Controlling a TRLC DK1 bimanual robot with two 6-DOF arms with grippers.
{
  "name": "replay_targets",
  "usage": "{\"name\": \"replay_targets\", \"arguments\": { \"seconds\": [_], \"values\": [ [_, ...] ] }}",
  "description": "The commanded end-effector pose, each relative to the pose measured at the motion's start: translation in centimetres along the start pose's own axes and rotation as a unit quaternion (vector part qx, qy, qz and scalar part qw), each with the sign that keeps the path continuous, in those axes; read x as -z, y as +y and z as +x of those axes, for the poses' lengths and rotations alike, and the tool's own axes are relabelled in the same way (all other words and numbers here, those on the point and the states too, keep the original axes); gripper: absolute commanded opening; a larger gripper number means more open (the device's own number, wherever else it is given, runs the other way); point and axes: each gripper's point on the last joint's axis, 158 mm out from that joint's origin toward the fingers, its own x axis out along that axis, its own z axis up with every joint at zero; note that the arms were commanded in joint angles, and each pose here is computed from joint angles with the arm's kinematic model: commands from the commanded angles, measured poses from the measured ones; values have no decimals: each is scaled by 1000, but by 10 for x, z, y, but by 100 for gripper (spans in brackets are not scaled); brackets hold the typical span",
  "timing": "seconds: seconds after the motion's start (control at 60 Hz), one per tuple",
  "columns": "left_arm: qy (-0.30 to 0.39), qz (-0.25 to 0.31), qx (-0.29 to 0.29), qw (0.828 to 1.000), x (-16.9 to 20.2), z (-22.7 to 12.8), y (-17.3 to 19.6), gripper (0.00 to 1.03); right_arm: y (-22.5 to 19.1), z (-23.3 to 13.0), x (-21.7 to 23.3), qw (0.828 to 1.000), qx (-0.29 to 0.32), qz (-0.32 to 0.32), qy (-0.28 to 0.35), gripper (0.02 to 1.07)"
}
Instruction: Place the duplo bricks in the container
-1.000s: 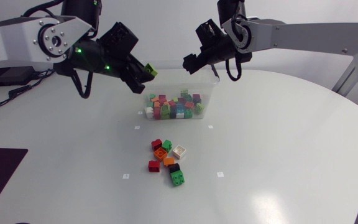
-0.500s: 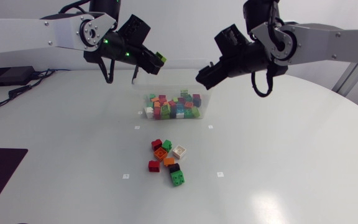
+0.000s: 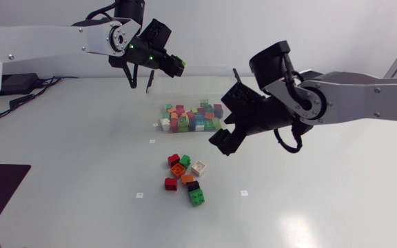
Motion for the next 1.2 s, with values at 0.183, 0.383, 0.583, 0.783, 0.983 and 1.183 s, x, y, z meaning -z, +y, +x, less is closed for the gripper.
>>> {"name": "replay_targets", "arguments": {
  "seconds": [0.183, 0.383, 0.583, 0.783, 0.983, 1.183],
  "values": [
    [-4, -11, -28, 1000, 8, -27, 20, 98, 31, 26, 33, 997, -18, -23, 71, 98],
    [-9, 33, -39, 999, 20, -73, 10, 98, 41, 56, 54, 991, -24, -13, 128, 98],
    [-4, 95, -26, 995, 42, -115, -17, 98, 46, 72, 56, 988, -27, -7, 151, 98],
    [39, 172, 17, 984, 96, -137, -60, 98, 47, 87, 63, 984, -25, 3, 175, 97],
    [89, 220, 82, 968, 152, -138, -108, 98, 52, 94, 69, 981, -28, 4, 190, 97],
    [116, 246, 125, 954, 187, -138, -136, 98, 52, 98, 66, 980, -30, 3, 197, 93]
  ]
}}
